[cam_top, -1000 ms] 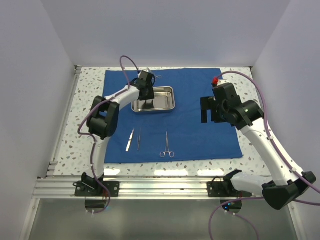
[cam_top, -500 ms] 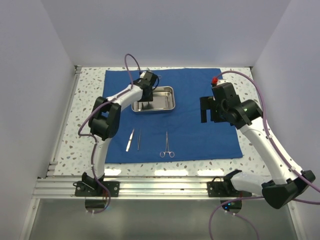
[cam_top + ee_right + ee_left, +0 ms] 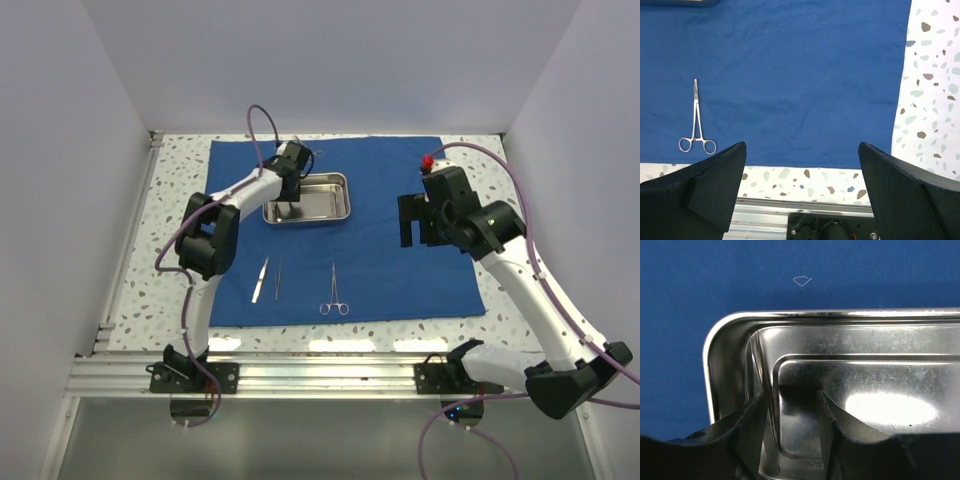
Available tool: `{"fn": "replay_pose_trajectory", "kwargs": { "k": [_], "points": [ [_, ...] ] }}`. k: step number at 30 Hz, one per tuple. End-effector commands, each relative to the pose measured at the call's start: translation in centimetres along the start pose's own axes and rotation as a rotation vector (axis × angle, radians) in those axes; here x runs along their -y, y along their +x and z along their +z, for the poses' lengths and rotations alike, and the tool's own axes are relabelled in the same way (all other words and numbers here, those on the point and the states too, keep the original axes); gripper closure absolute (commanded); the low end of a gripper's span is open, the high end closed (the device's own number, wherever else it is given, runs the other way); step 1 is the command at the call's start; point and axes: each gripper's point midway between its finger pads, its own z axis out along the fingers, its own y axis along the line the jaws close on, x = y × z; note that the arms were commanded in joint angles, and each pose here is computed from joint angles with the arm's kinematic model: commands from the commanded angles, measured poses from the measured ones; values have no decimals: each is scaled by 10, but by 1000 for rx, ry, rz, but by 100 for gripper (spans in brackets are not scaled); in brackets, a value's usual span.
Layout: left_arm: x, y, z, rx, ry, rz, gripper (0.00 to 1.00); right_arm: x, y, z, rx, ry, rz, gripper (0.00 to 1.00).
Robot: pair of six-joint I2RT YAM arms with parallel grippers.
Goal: Open and lay out the surgical kit
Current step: Pick up the medical item from the container.
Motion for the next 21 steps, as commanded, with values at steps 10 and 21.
{"fn": "replay_pose_trajectory", "kwargs": {
  "k": [10, 21],
  "points": [
    [-15, -47, -9, 99, -56, -9, 32, -10, -11, 0, 32, -26, -31, 1],
    [-7, -16, 13, 15, -13, -40, 36, -11, -12, -1, 42, -12, -58, 1]
  ]
}}
